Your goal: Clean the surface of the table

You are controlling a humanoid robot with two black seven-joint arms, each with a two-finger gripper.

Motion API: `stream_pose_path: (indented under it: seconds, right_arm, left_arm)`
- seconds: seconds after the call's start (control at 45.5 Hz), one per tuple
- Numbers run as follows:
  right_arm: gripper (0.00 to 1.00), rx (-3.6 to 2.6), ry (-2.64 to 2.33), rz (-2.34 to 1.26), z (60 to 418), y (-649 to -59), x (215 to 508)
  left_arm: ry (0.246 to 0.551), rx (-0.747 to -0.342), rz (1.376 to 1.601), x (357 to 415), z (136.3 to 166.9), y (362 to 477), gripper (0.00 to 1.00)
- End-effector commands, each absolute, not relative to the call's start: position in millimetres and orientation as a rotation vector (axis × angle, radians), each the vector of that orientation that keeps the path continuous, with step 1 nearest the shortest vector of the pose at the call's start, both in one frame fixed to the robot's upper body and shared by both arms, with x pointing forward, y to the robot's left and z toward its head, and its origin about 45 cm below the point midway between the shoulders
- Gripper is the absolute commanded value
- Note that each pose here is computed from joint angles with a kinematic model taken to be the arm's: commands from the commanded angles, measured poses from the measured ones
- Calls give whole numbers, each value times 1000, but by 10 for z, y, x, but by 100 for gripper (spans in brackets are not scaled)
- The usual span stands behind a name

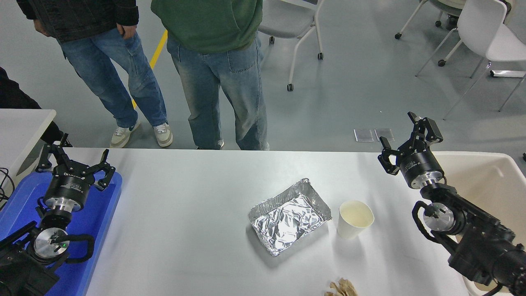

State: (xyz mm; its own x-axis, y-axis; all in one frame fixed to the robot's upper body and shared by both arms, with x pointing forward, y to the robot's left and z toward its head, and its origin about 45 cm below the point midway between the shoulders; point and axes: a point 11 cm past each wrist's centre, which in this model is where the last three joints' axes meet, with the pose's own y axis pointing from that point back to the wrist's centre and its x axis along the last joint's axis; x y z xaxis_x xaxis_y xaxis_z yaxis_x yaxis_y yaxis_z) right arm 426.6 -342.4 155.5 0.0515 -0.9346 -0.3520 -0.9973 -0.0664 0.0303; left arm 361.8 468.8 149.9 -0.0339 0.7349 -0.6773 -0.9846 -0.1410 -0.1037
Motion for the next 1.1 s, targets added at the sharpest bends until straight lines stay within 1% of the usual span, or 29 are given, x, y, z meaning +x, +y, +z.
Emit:
stream_pose_path:
  seconds: [0.0,0.022,0.044,0.066,0.11,0.154,0.374,0.396,0.418,0.462,0.505,0.615,0.659,0.681,0.703,0.747,0.813,0.945,0.967,0.989,1.011,1.033,1.077]
  right_arm:
    - [100,-2242,1992,417,1579,-3512,4214]
    - [100,-2254,1986,416,1591,-3512,4207]
    - [100,-2264,1981,416,1610,-3516,4202]
    - [100,-2273,1975,412,1632,-3521,4197]
    - [100,-2293,1958,406,1686,-3526,4185]
    - [100,-2311,1942,394,1748,-3540,4170]
    - [100,-2472,1868,321,1997,-3572,4040]
    - [100,-2494,1859,310,2017,-3564,4027]
    - [100,-2517,1848,301,2037,-3550,4012]
    - [100,-2566,1830,279,2065,-3529,3984]
    - [100,-2620,1811,263,2072,-3493,3950]
    - [100,-2792,1761,226,2029,-3366,3845]
    - [100,-2847,1754,201,2014,-3327,3825]
    - [100,-2875,1745,185,2016,-3307,3811]
    - [100,-2902,1728,165,2029,-3277,3794]
    - [100,-2963,1701,105,2065,-3264,3750]
    - [100,-3064,1650,-15,2095,-3241,3679]
    - [100,-3272,1530,-334,2124,-3181,3533]
    - [100,-3299,1518,-389,2126,-3171,3521]
    - [100,-3327,1514,-426,2119,-3174,3509]
    - [100,-3354,1517,-453,2113,-3184,3503]
    - [100,-3384,1516,-478,2105,-3194,3495]
    - [100,-3446,1513,-502,2075,-3198,3469]
  left_arm:
    - [465,-706,1582,3623,1502,4682,100]
    - [465,-705,1583,3623,1505,4688,100]
    - [467,-707,1582,3624,1501,4682,100]
    - [464,-706,1583,3622,1506,4689,100]
    - [466,-705,1582,3624,1501,4681,100]
    - [465,-706,1583,3623,1505,4689,100]
    - [465,-705,1583,3623,1505,4688,100]
    - [467,-707,1582,3624,1501,4682,100]
    - [465,-705,1583,3623,1505,4688,100]
    - [466,-705,1582,3624,1501,4681,100]
    - [464,-707,1584,3622,1506,4690,100]
    - [464,-706,1583,3622,1506,4689,100]
    - [467,-707,1582,3624,1501,4682,100]
    - [464,-707,1584,3622,1506,4690,100]
    - [467,-707,1582,3624,1501,4683,100]
    - [464,-707,1584,3622,1506,4690,100]
    - [466,-708,1583,3623,1502,4684,100]
    - [464,-706,1583,3622,1506,4689,100]
    - [466,-705,1582,3624,1501,4681,100]
    - [464,-706,1583,3622,1506,4689,100]
    - [465,-706,1582,3623,1502,4682,100]
    - [464,-706,1583,3622,1506,4689,100]
    - [466,-705,1582,3624,1501,4681,100]
